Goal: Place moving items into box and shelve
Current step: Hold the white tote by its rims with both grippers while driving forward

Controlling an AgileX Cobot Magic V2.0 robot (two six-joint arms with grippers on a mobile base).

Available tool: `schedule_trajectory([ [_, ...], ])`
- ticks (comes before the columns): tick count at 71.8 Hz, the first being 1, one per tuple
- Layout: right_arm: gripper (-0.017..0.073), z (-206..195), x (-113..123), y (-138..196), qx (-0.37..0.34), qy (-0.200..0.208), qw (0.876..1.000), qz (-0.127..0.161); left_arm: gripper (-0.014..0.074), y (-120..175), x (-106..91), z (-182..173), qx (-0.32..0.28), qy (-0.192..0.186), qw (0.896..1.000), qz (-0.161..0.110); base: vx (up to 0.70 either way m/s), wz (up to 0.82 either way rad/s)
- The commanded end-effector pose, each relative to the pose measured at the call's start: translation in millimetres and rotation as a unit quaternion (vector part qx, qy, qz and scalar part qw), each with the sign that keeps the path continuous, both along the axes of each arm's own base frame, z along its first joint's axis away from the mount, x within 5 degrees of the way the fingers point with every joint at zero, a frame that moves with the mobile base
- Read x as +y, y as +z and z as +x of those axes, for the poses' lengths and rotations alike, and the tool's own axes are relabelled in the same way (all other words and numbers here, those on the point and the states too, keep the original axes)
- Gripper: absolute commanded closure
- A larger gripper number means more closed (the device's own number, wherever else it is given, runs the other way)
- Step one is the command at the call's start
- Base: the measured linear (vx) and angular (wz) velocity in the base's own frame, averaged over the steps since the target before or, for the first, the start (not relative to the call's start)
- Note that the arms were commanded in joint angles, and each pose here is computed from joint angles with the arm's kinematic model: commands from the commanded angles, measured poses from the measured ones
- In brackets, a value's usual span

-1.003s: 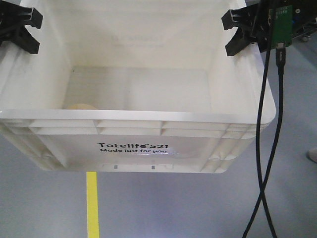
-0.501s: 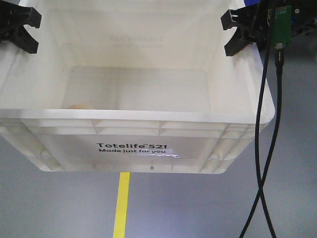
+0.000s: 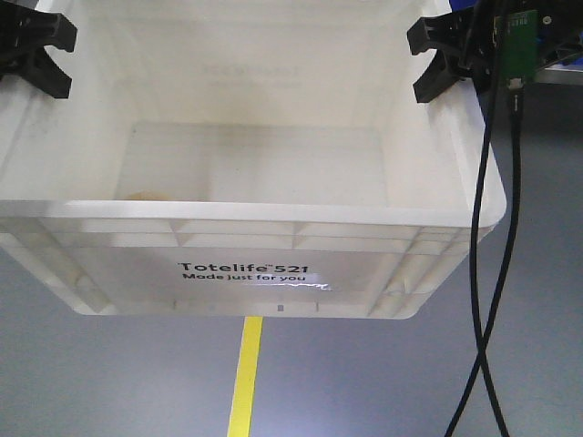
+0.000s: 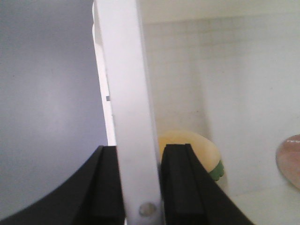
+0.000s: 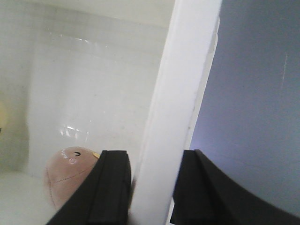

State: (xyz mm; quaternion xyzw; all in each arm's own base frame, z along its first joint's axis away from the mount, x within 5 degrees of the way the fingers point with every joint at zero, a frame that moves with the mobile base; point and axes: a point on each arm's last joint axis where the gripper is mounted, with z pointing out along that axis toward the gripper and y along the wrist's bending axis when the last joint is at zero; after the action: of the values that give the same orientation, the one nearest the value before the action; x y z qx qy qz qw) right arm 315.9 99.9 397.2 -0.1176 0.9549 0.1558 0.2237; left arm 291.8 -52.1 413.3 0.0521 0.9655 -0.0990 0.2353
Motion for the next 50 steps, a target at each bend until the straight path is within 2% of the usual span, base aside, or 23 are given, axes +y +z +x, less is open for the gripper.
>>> schedule_trajectory([
  [1,0.0562,-23.6,23.8,41.5,-0.045,0.046,0.988,0.138,0.0594,36.8,-25.6,-13.8,-0.077,-0.036,0.988,-0.126,0.36,0.08],
  [50,0.0562,-23.7,23.8,41.4,-0.045,0.047,0.988,0.138,0.0594,36.8,-25.6,-13.8,-0.077,-0.036,0.988,-0.126,0.41,0.10],
])
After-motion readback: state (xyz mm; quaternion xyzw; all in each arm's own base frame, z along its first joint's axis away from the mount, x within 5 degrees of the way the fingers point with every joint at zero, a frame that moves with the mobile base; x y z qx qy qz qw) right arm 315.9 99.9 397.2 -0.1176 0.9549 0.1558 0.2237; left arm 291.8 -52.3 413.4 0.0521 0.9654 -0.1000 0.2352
